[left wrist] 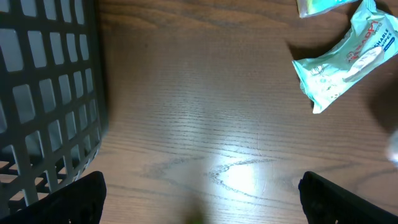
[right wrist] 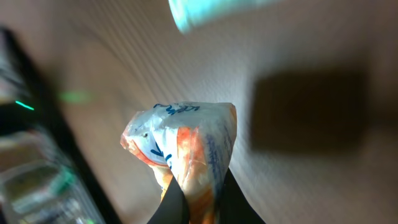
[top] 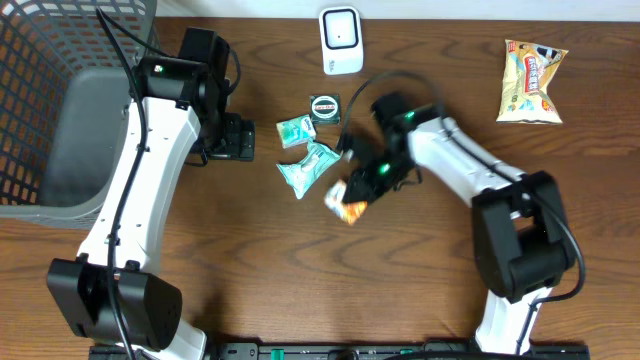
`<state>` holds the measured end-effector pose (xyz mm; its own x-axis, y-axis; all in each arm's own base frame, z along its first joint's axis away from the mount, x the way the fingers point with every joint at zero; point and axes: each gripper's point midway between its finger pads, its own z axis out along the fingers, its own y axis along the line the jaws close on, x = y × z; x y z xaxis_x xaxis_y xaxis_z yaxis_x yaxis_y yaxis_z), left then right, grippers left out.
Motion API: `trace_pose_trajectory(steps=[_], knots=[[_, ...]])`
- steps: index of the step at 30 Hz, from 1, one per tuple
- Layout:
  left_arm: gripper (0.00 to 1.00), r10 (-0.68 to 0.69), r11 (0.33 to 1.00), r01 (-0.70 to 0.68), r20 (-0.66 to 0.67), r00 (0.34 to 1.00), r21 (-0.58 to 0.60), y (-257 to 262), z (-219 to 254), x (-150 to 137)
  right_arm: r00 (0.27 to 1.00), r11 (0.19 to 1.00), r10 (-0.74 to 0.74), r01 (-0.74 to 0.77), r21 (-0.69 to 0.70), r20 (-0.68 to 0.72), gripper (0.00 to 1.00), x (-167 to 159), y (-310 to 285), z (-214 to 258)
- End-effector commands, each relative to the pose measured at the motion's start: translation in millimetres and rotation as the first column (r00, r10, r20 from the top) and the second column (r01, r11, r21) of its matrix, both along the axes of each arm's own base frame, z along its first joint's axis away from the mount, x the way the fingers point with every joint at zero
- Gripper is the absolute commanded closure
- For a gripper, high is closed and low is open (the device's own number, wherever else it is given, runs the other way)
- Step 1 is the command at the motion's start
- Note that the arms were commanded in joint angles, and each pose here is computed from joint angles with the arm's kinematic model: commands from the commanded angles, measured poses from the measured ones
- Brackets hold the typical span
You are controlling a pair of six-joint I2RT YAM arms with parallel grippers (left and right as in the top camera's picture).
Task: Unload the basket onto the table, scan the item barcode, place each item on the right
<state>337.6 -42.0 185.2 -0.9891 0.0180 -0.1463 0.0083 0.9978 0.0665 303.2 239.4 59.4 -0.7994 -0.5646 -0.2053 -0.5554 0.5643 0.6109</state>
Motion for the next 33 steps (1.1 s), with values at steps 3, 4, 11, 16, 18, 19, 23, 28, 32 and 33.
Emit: trace_pose_trajectory(steps=[3,4,11,16,18,19,23,28,32,33], knots=[[0.02,0.015,1.000,-0.015,-0.003,1.000,0.015,4,-1,0,0.991,0.863,-0.091,0.126,0.489,-0.095,0.99,34,6,84],[0.02,0.015,1.000,-0.015,-0.003,1.000,0.015,4,-1,0,0.991,0.838,-0.093,0.129,0.530,-0.095,0.99,37,4,92],[0.02,0.015,1.000,-0.015,-0.003,1.000,0.015,4,-1,0,0.989,0.632,-0.110,0.147,0.761,-0.100,0.99,54,-22,143],[0.02,0.015,1.000,-0.015,-0.002,1.000,0.015,4,-1,0,0.984,0.630,-0.130,0.178,0.756,-0.124,0.99,59,-29,143],[0.02,0.015,1.000,-0.015,-0.003,1.000,0.015,4,-1,0,0.981,0.630,-0.138,0.194,0.752,-0.138,0.99,62,-31,144],[0.02,0.015,1.000,-0.015,-0.003,1.000,0.015,4,-1,0,0.979,0.629,-0.143,0.203,0.750,-0.145,0.99,64,-33,144],[0.03,0.015,1.000,-0.015,-0.003,1.000,0.015,4,-1,0,0.970,0.628,-0.159,0.242,0.740,-0.182,0.99,73,-38,147],[0.02,0.015,1.000,-0.015,-0.003,1.000,0.015,4,-1,0,0.963,0.625,-0.176,0.270,0.733,-0.205,0.99,88,-44,158],[0.02,0.015,1.000,-0.015,-0.003,1.000,0.015,4,-1,0,0.964,0.622,-0.183,0.265,0.737,-0.193,0.99,93,-46,165],[0.02,0.015,1.000,-0.015,-0.002,1.000,0.015,4,-1,0,0.964,0.622,-0.183,0.264,0.737,-0.191,0.99,93,-46,165]])
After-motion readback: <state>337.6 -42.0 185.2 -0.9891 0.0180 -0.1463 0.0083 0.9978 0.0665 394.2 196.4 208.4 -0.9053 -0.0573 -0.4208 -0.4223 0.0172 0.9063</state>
